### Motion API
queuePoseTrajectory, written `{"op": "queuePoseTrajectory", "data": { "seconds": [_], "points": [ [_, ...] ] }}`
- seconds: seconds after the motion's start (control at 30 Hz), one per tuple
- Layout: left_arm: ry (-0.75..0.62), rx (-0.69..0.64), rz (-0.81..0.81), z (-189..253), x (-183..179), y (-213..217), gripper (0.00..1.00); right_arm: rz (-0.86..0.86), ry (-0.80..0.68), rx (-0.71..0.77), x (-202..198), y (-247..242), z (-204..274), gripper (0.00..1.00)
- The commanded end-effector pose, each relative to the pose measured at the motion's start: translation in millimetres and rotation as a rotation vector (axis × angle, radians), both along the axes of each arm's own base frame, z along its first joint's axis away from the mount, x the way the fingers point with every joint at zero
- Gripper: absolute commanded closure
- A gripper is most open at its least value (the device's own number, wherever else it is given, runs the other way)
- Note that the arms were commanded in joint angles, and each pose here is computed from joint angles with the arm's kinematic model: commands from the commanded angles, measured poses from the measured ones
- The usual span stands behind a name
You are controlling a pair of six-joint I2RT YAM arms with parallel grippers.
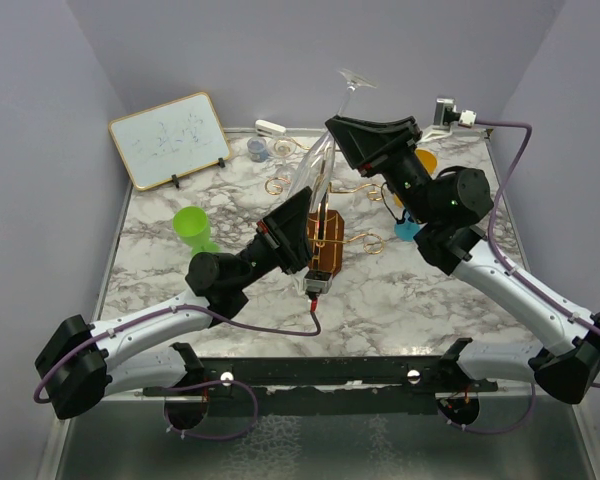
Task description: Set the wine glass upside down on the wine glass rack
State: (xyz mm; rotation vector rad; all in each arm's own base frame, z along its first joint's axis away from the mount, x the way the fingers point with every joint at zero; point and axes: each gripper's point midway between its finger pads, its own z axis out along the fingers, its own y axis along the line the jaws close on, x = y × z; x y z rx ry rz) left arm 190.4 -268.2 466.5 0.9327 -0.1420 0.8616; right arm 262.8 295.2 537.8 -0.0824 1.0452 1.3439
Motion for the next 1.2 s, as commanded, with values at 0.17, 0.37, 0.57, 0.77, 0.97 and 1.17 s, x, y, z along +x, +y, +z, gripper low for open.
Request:
{"op": "queuePoseTrajectory", "data": {
  "seconds": [0.17, 0.37, 0.57, 0.77, 0.97, 1.17],
  "points": [
    [-0.02, -0.016, 0.005, 11, -1, -1, 1.0, 0.059, -0.033, 0.003, -8, 9, 8, 0.72],
    [-0.018, -0.015, 0.007, 11, 0, -1, 1.0, 0.055, -0.031, 0.008, -8, 8, 8, 0.85],
    [-0.017, -0.009, 0.01, 10, 0, -1, 1.0, 0.027, -0.041, 0.017, -9, 0, 12, 0.99],
    [-0.034, 0.014, 0.003, 6, -1, -6, 0.4, -0.124, -0.084, 0.016, 0, -24, 35, 0.99],
    [-0.006, -0.013, 0.023, 13, 3, -1, 0.17, -0.306, -0.142, -0.018, 9, -66, 65, 0.99],
    [0.104, -0.036, 0.11, 15, 22, 13, 0.09, -0.504, -0.137, -0.162, 9, -109, 56, 0.99]
  ]
}}
